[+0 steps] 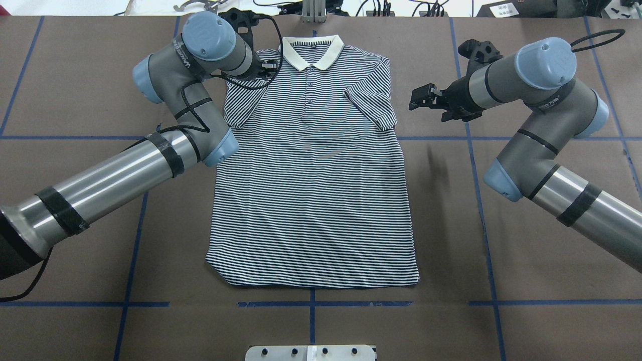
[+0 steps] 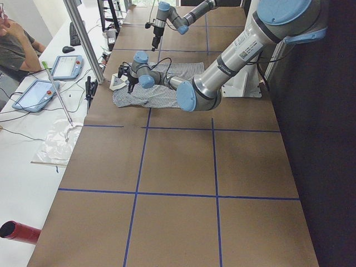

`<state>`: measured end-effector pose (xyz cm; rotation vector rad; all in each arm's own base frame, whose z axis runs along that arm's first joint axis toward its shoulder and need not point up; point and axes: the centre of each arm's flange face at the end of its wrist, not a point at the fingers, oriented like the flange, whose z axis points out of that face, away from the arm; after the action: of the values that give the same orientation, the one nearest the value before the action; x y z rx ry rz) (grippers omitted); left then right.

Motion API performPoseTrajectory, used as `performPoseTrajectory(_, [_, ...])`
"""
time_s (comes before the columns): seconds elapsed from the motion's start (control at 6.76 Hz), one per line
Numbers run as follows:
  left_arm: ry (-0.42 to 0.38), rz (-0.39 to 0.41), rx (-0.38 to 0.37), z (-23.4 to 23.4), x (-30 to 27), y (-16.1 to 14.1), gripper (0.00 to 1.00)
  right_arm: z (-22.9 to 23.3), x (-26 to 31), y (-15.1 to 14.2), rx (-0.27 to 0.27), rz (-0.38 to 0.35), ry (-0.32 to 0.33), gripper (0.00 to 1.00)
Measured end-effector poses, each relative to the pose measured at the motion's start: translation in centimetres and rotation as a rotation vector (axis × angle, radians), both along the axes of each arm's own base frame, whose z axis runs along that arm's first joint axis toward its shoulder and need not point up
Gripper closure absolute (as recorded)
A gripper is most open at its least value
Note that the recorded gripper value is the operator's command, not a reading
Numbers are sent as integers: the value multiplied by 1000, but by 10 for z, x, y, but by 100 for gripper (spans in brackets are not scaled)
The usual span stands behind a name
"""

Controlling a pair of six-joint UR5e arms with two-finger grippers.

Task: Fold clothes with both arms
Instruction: 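Move the right gripper to the hem corner nearest the robot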

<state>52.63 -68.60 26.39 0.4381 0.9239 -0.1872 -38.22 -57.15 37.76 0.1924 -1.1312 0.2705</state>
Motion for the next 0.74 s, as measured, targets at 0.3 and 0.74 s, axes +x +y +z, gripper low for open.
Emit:
performPoseTrajectory(0.3, [84,39,28,-9,-25,36,31,-32,-22,41,-89,5,-84,4])
performPoseTrajectory(0.74, [157,118,28,24,-71,99,28,-81,-91,173,-238,97,-30,8])
